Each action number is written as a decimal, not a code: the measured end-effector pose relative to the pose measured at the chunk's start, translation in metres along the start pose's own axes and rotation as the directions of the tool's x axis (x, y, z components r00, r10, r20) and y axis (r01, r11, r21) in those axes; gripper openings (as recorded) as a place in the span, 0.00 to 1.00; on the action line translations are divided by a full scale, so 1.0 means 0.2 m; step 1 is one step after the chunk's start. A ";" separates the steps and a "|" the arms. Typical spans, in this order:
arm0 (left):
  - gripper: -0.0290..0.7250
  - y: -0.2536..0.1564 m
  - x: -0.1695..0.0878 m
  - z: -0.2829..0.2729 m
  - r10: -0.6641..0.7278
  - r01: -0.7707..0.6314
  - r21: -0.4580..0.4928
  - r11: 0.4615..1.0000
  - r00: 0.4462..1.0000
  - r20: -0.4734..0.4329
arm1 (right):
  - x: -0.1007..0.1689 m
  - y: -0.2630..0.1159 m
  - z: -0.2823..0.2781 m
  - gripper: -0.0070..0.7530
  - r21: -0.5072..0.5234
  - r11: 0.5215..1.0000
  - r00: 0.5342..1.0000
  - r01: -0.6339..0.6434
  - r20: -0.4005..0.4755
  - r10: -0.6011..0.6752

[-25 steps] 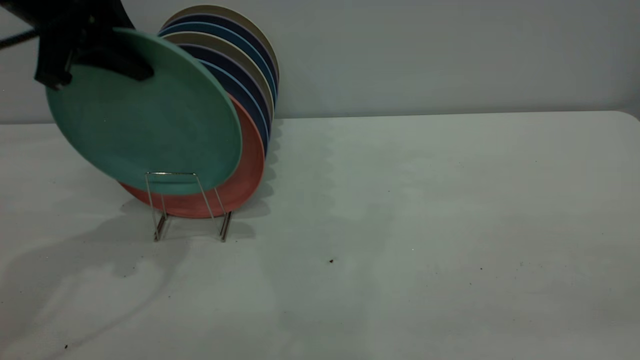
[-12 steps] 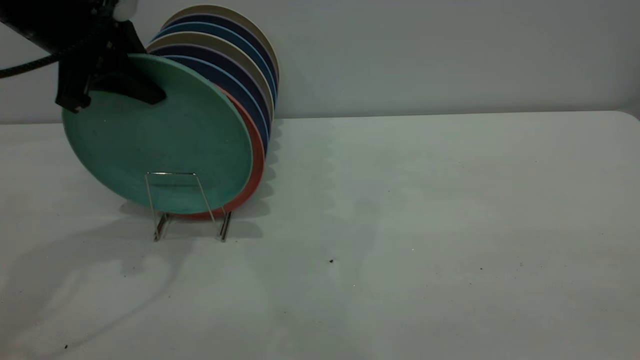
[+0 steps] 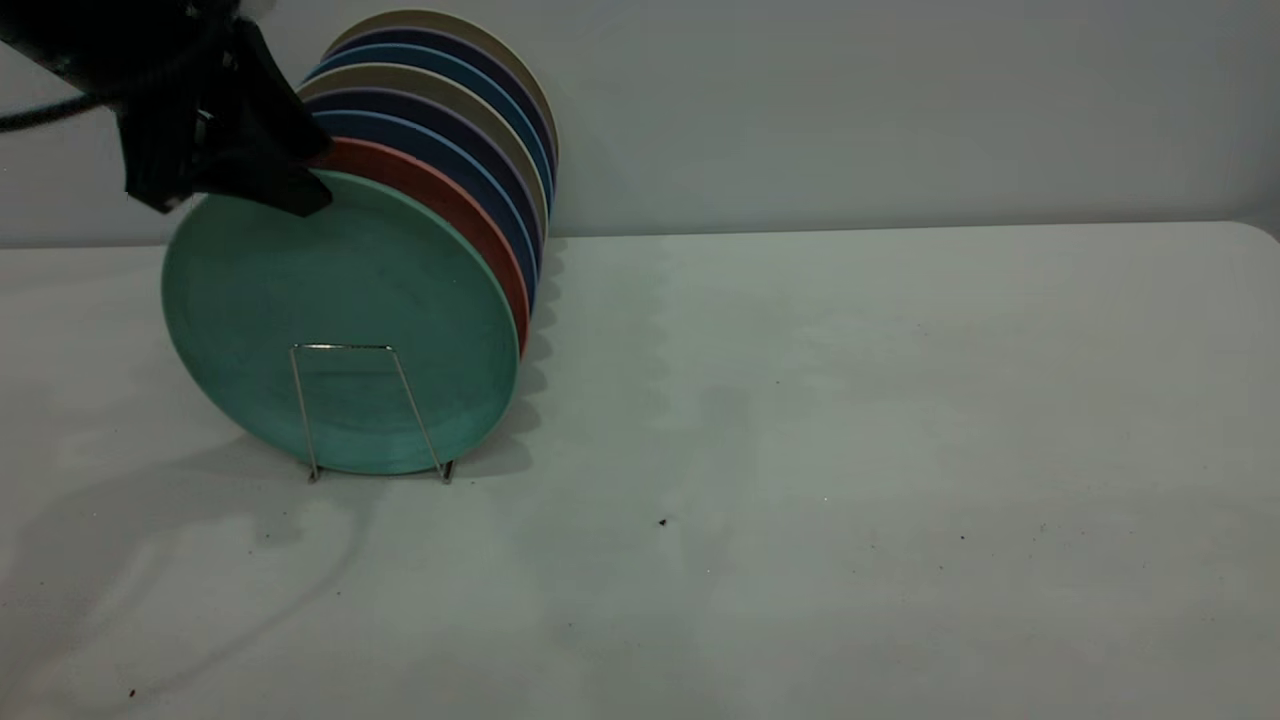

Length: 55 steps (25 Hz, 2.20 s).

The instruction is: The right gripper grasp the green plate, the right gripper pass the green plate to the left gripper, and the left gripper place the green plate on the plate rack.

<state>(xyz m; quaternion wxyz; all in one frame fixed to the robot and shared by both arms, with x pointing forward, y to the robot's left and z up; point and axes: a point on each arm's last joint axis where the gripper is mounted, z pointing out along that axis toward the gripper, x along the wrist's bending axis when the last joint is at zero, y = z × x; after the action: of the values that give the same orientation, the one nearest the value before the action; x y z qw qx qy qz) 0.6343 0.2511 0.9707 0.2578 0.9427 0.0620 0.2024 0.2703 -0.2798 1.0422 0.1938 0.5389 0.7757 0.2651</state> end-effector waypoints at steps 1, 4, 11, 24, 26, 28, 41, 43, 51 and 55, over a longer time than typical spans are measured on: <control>0.63 0.01 0.00 -0.02 -0.018 0.018 0.002 1.000 1.000 -0.009 | 0.00 0.00 0.00 0.54 0.001 1.000 1.000 -0.003 0.004 0.003; 0.64 0.05 0.02 -0.12 -0.051 0.052 0.016 0.999 0.998 -0.049 | -0.01 0.00 0.00 0.54 0.000 1.000 1.000 -0.019 0.017 0.019; 0.64 0.20 -0.06 -0.47 -0.175 0.177 0.048 0.983 0.984 -0.034 | -0.04 0.00 0.02 0.54 -0.017 0.999 0.996 -0.051 0.076 0.052; 0.64 0.44 -0.57 -1.35 -0.675 0.698 0.039 0.715 0.703 -0.226 | -0.09 -0.02 0.03 0.54 -0.027 0.990 0.976 -0.138 0.168 0.140; 0.64 0.45 -0.64 -1.41 -0.718 0.739 -0.017 0.674 0.648 -0.254 | -0.10 -0.02 0.03 0.54 -0.029 0.989 0.973 -0.144 0.176 0.147; 0.64 0.44 -0.74 -1.45 -0.745 0.762 -0.054 0.645 0.612 -0.264 | -0.09 -0.02 0.03 0.54 -0.031 0.989 0.974 -0.147 0.169 0.150; 0.64 0.04 -1.41 -1.13 -0.855 0.895 -0.021 0.446 0.419 -0.307 | -0.09 -0.02 0.03 0.54 -0.031 0.989 0.975 -0.144 0.166 0.147; 0.64 -0.01 -1.48 -1.09 -0.854 0.901 -0.022 0.434 0.403 -0.328 | -0.09 -0.02 0.03 0.54 -0.031 0.989 0.975 -0.144 0.166 0.147; 0.64 -0.05 -1.62 -1.16 -0.820 0.852 -0.171 0.495 0.393 -0.416 | -0.09 -0.04 0.01 0.54 -0.080 0.986 0.972 -0.145 0.174 0.157; 0.64 -0.05 -1.67 -1.18 -0.815 0.823 -0.232 0.518 0.393 -0.425 | -0.07 -0.11 -0.07 0.54 -0.224 0.961 0.954 -0.161 0.215 0.210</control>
<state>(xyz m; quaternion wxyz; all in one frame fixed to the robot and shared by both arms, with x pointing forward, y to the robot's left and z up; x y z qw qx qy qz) 0.2321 0.2948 1.0345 0.2913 0.7079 0.5805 0.2777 0.2506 -0.3012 1.0391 0.3131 0.6146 0.6615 0.2943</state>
